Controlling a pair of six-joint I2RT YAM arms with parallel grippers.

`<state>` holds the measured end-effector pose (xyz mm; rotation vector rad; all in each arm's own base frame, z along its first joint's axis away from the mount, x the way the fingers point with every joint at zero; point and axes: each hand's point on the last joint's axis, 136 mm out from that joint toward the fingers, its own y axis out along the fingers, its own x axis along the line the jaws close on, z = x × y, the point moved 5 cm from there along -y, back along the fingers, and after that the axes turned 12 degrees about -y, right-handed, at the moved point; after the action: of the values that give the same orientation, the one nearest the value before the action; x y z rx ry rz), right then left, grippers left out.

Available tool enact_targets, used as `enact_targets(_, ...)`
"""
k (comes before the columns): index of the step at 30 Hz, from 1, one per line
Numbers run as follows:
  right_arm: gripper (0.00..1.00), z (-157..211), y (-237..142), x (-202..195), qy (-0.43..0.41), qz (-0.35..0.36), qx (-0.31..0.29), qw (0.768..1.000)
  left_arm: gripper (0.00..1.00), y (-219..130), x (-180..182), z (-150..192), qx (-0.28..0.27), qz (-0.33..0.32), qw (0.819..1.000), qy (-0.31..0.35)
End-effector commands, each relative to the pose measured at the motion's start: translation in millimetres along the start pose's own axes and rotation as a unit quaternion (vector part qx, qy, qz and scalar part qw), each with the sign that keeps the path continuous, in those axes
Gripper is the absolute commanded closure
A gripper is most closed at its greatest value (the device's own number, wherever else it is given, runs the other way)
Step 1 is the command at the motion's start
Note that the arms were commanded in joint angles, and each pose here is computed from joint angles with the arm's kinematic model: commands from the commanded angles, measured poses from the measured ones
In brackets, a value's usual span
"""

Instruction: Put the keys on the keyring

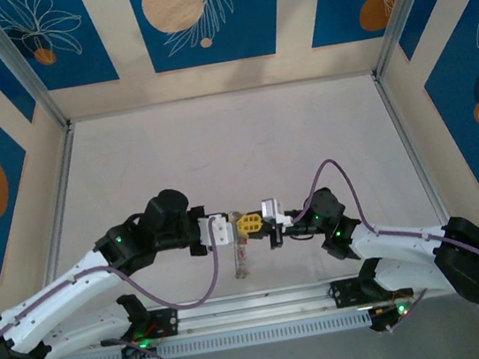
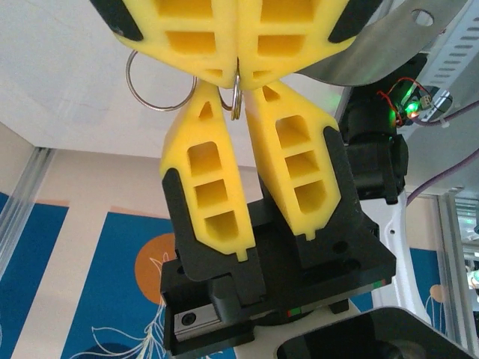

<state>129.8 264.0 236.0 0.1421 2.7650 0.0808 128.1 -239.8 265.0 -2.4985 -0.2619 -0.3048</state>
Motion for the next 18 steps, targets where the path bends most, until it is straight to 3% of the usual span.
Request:
enact_targets(1, 1.00, -20, -3, -4, -0.024, 0.013, -0.046, 0.999, 0.89, -1, -1, -5, -0.034, 0.003, 0.999, -0.009)
enact_targets(3, 1.00, -18, -3, -4, -0.023, 0.012, -0.040, 0.999, 0.99, -3, -1, -5, -0.039, -0.003, 0.999, -0.013)
enact_targets(6, 0.98, -9, -1, 1, -0.028, -0.009, -0.013, 0.999, 1.00, -9, 2, -5, -0.027, -0.014, 0.999, -0.012)
enact_targets(9, 0.87, 10, -3, 7, -0.032, -0.020, 0.030, 0.999, 1.00, -11, 7, -1, 0.018, -0.022, 1.000, 0.003)
enact_targets(18, 0.76, 29, -3, 12, -0.030, -0.030, 0.108, 0.993, 1.00, 5, 9, 5, 0.172, 0.025, 0.985, 0.025)
